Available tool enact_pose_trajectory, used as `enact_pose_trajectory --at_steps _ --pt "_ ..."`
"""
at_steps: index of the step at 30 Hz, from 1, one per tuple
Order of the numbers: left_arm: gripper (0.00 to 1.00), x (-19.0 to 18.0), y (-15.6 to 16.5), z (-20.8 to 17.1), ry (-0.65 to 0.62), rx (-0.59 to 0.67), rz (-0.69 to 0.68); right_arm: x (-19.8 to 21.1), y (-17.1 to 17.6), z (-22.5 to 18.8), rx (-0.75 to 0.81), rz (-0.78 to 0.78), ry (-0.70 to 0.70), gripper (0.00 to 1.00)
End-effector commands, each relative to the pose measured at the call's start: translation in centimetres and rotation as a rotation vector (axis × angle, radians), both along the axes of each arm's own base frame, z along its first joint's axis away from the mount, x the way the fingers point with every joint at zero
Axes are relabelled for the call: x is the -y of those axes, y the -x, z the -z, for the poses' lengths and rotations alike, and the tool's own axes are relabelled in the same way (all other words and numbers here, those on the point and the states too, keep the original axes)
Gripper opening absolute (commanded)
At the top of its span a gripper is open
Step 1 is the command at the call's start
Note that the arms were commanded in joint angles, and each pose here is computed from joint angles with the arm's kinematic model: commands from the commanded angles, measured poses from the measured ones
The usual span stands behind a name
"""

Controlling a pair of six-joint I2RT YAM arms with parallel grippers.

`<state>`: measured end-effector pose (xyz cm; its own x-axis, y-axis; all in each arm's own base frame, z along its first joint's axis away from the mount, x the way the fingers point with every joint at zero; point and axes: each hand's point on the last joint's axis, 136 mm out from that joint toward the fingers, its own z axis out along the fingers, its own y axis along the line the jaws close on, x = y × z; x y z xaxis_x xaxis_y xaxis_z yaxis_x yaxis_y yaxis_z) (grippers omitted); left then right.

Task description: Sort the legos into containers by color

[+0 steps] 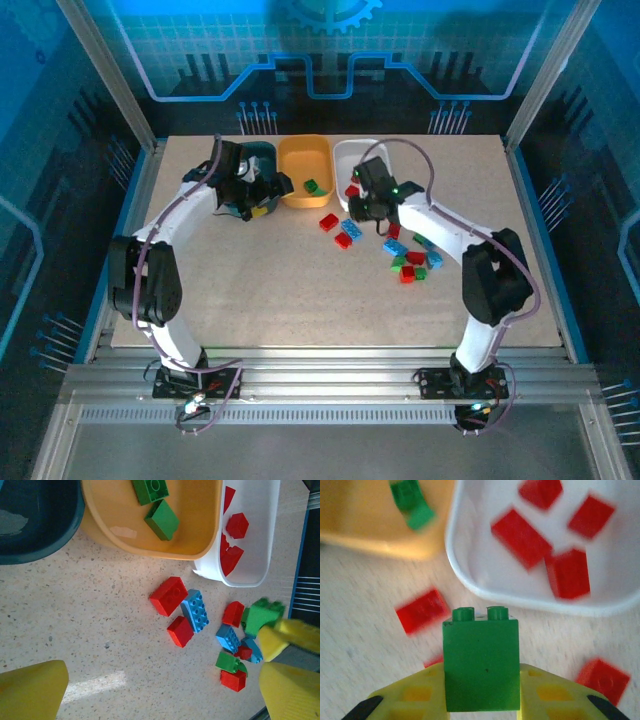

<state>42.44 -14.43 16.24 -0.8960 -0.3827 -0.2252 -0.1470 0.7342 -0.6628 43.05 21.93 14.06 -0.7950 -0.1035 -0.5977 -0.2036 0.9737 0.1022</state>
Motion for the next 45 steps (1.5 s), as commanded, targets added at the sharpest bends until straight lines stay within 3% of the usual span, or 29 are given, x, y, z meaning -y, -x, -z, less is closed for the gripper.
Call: enact_pose_trajectory --at_steps 1,10,13,17,22,26,33,37,42,45 --pt "0.99 -0.2 0.4 0.0 0.014 -0.005 -0.005 -3.1 -2.8 0.5 -0.012 -0.026 -0.055 0.3" --pt "0.99 -0.3 0.3 0.4 0.004 -0.011 -0.001 -8.2 -8.7 1.1 -0.015 -0.085 -0.088 0.32" --pt "0.99 0.0 0.3 0.4 0.02 -0.013 0.008 -9.1 -9.4 1.7 -0.034 -0.102 -0.09 0.48" --pt "0.99 0.4 0.4 0.5 0.03 -0.014 0.023 -9.6 -9.0 -0.4 -0.004 -0.126 -0.088 0.55" --pt "0.99 2.3 1.2 0.9 -0.007 -0.016 0.083 -7.4 -6.5 -5.8 0.09 -0.113 -0.095 0.56" --pt "0.99 4.6 2.3 1.2 -0.069 -0.013 0.152 -3.8 -3.2 -7.5 0.127 -0.071 -0.112 0.57" --pt "0.99 7.8 3.2 1.8 -0.093 -0.031 0.198 3.1 3.3 -4.2 0.071 0.033 -0.063 0.57" --pt "0.98 11.5 4.3 3.2 -0.114 -0.056 0.261 6.9 6.5 -1.2 0.013 0.137 -0.078 0.56" --pt "0.97 15.7 6.1 5.4 -0.141 -0.081 0.346 9.4 11.2 2.4 -0.105 0.168 -0.002 0.54" --pt "0.97 16.2 6.7 5.9 -0.133 -0.091 0.353 10.0 13.9 4.4 -0.168 0.17 0.054 0.54"
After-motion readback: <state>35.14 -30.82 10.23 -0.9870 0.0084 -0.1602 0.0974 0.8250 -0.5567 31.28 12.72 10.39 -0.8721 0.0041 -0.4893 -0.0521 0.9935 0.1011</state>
